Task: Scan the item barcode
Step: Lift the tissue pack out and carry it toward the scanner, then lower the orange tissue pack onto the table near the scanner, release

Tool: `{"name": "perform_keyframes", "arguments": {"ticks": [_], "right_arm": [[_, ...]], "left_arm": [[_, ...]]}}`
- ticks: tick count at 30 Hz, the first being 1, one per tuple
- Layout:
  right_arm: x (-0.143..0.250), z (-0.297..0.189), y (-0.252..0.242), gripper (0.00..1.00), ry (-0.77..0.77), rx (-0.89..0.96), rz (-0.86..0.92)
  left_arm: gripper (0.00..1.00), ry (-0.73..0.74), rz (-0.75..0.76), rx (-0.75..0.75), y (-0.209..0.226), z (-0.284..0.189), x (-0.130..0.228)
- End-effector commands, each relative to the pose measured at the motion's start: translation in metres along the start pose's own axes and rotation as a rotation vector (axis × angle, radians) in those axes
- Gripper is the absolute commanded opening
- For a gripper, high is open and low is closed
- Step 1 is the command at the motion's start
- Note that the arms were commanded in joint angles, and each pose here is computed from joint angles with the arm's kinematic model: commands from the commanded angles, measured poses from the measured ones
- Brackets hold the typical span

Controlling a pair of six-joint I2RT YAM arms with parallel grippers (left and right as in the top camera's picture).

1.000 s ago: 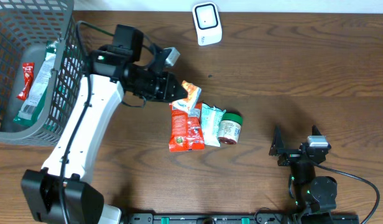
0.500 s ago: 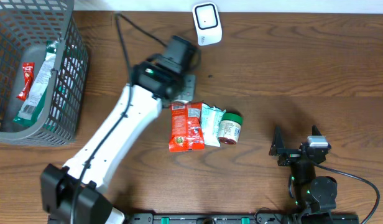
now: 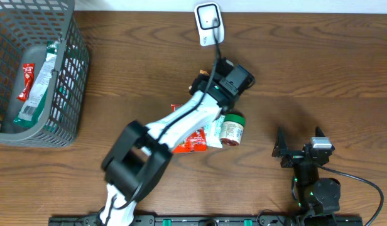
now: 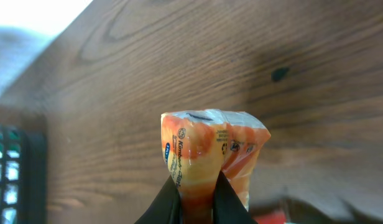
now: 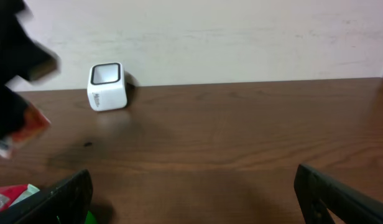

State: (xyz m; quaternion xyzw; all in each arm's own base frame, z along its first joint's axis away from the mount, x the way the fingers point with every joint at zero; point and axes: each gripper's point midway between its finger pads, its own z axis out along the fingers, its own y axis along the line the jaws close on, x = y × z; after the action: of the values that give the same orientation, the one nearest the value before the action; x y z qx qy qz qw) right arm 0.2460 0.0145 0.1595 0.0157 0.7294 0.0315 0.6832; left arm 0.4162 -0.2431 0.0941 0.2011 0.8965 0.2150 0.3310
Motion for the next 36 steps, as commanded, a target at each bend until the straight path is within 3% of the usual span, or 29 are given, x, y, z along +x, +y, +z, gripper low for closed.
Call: {"name": "perform_keyframes", "arguments": {"ticks": [1, 21, 23, 29, 36], "right_arm": [[0.0, 0.0, -0.005, 0.99, -0.002, 0.022, -0.003], [0.0, 0.0, -0.005, 0.99, -0.002, 0.022, -0.003], [0.0, 0.0, -0.005, 0.99, -0.002, 0.022, -0.003], [0.0, 0.0, -0.005, 0.99, -0.002, 0.022, -0.003], [0.0, 0.0, -0.005, 0.99, -0.002, 0.022, -0.003]], "left_arm": [[0.07, -0.001, 0.159, -0.131, 0.006, 0.017, 0.002], [0.07, 0.009, 0.195, -0.035, -0.037, 0.053, 0.017], [0.16, 0.009, 0.196, -0.033, -0.038, 0.053, 0.017], [0.22, 0.008, 0.197, -0.032, -0.039, 0.052, 0.017], [0.4, 0.003, 0.193, -0.033, -0.037, 0.05, 0.015]]}}
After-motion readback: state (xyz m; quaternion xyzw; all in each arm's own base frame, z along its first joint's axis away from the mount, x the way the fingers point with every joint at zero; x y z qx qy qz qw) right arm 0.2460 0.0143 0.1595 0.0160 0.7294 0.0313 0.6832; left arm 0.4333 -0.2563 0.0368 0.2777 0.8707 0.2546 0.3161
